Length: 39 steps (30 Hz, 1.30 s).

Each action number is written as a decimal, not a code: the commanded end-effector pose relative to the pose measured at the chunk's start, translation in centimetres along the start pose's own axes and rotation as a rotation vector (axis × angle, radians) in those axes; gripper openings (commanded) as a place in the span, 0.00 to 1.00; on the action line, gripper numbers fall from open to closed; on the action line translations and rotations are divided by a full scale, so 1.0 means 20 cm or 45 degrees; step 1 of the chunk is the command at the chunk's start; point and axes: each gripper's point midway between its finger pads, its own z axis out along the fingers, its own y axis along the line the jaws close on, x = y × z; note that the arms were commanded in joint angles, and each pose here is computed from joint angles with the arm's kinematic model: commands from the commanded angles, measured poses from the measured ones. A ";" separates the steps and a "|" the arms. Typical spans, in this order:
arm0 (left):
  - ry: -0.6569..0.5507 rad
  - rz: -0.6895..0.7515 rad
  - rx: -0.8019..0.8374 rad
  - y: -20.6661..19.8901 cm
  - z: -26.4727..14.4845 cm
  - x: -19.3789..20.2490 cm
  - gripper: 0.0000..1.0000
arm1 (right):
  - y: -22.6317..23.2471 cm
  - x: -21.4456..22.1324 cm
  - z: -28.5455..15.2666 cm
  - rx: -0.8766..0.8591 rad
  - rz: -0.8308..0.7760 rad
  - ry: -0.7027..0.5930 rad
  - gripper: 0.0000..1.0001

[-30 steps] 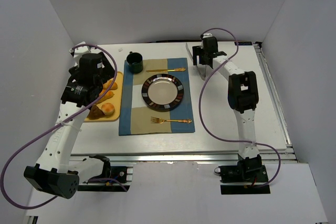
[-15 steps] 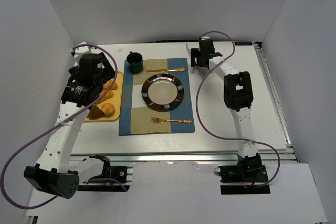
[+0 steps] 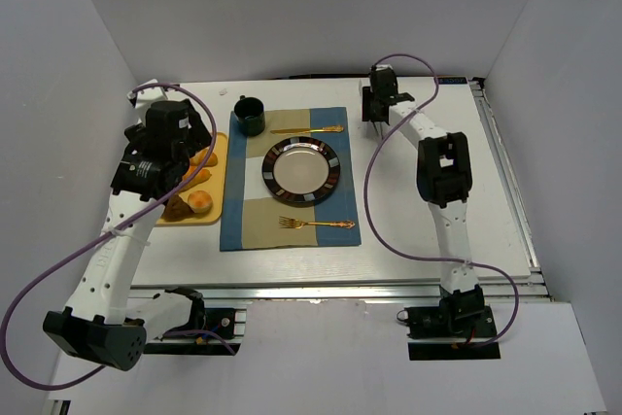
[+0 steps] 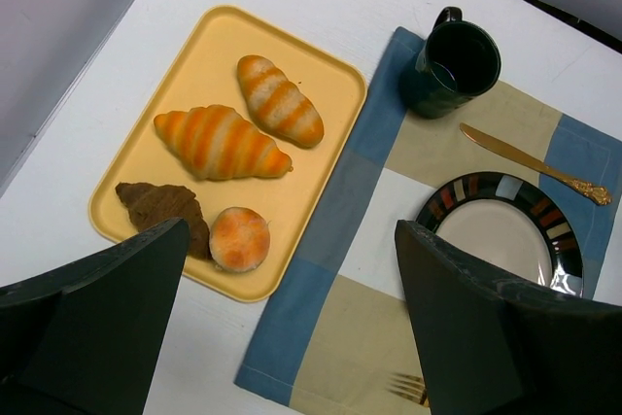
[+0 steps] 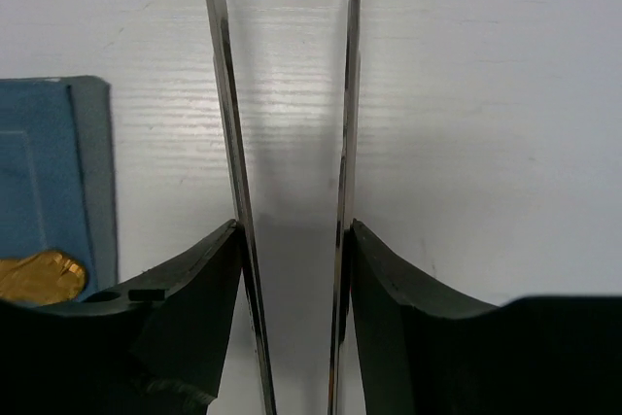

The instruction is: Place the bread

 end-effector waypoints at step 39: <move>-0.250 -0.126 0.012 0.16 -0.38 -0.36 0.98 | 1.84 0.53 -1.70 -1.373 -0.668 0.093 0.60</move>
